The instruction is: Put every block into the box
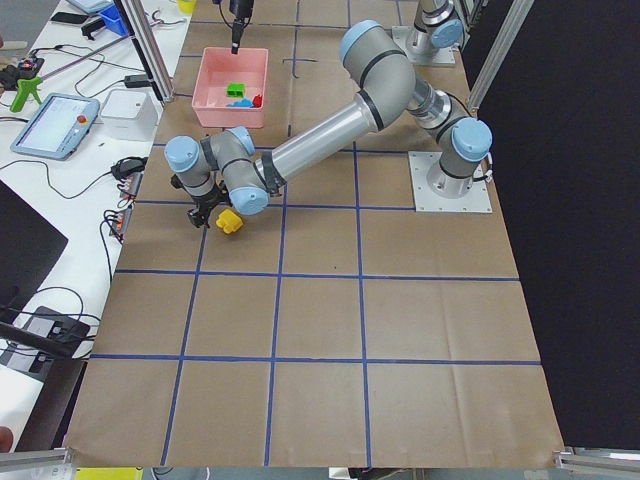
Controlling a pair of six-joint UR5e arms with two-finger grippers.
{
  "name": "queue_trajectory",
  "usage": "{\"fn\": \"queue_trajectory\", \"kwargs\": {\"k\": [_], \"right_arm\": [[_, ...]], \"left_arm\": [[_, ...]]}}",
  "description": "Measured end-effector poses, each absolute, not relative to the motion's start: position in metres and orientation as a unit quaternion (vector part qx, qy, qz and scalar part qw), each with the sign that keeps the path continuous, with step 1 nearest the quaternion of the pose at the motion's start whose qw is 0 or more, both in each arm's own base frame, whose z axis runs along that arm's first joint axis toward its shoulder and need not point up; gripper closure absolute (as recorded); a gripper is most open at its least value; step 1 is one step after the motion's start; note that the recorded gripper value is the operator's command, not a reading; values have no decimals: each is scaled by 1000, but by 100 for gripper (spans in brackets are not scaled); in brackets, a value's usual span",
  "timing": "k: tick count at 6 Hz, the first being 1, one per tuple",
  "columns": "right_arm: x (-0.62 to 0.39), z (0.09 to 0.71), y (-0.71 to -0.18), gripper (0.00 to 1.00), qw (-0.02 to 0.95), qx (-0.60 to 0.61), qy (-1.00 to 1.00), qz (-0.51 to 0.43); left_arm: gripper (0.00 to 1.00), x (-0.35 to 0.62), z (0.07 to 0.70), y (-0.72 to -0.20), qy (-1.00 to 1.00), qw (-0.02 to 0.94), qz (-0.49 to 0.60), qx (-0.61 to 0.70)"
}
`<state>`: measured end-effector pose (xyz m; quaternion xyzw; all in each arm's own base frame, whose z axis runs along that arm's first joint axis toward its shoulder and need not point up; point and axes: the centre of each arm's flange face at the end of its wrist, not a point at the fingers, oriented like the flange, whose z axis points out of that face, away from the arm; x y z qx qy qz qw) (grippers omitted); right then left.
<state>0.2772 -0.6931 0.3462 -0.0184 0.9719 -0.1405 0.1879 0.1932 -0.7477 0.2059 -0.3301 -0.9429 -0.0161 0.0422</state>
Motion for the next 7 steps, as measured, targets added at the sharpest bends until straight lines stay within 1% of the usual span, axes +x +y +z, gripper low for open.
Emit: {"fn": "queue_trajectory", "kwargs": {"k": [1, 2, 3, 5, 6, 7], "right_arm": [[251, 372, -688, 0, 182, -1, 975, -127], [206, 404, -676, 0, 173, 18, 980, -96], [158, 438, -659, 0, 161, 9, 984, -74], [100, 496, -618, 0, 101, -63, 990, -78], [91, 506, -597, 0, 71, -77, 993, -47], [88, 514, -579, 0, 53, -81, 995, -25]], "left_arm": [[1, 191, 194, -742, -943, 51, -24, -328], [7, 190, 184, -736, -942, 59, -33, -328], [22, 188, 176, -731, -942, 64, -39, -327], [53, 188, 175, -728, -942, 65, -40, -326], [66, 188, 175, -728, -943, 63, -39, -325], [77, 189, 177, -729, -943, 58, -37, -325]]}}
